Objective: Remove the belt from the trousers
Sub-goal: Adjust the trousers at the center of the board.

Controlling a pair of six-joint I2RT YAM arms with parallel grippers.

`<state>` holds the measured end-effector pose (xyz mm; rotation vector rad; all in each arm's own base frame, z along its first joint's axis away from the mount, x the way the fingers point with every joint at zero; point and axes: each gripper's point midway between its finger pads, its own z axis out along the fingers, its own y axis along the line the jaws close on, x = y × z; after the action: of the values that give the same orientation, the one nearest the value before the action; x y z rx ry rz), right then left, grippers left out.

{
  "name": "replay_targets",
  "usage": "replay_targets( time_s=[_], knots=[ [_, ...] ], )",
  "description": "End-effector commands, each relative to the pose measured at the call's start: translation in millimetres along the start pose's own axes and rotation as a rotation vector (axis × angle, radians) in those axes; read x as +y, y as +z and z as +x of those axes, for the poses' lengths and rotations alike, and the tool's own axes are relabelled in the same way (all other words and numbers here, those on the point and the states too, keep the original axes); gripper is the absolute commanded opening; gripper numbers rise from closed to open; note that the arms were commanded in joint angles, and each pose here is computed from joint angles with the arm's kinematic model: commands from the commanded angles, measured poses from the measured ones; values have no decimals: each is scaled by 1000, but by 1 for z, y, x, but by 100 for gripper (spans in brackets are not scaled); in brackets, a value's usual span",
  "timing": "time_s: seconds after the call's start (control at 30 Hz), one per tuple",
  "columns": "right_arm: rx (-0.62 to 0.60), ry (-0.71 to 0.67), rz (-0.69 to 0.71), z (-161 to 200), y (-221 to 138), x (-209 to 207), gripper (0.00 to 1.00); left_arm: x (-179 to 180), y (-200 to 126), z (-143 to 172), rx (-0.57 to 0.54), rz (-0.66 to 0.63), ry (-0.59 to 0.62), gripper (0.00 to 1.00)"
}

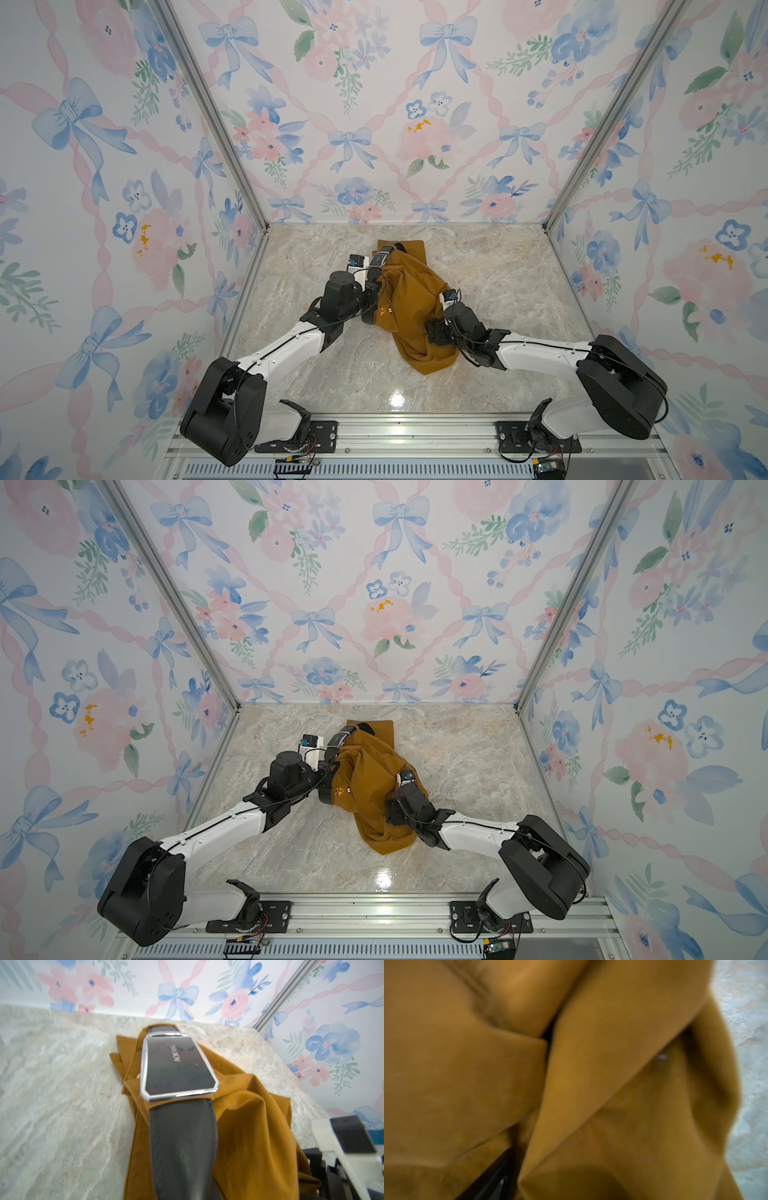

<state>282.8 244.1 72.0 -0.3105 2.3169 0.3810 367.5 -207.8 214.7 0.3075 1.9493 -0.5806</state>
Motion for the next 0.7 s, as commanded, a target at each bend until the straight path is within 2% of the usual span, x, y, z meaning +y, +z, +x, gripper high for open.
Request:
replay_targets(
  time_s=[0.0,0.1,0.17,0.27,0.37,0.43,0.53,0.67],
  knots=[
    [-36,-170,-108,-40,-36,42,88,-36,-32,-101,-206,39,352,0],
    [-24,-351,-59,-81,-75,43,90,-65,-49,-147,-290,111,558,0],
    [-90,-413,-41,-112,-106,40,91,-82,-50,-160,-297,178,668,0],
    [-268,-375,-54,-158,-160,26,89,-99,-41,-155,-251,290,783,0],
    [-433,-328,-6,-183,-191,-3,85,-116,-39,-128,-226,453,848,0],
    [-478,-332,38,-189,-193,-21,81,-126,-41,-109,-220,553,881,0],
    [-450,-380,86,-188,-181,-33,80,-123,-33,-90,-170,581,839,0],
    [-388,-528,100,-177,-155,-27,87,-122,-30,-63,-116,620,806,0]
  ],
)
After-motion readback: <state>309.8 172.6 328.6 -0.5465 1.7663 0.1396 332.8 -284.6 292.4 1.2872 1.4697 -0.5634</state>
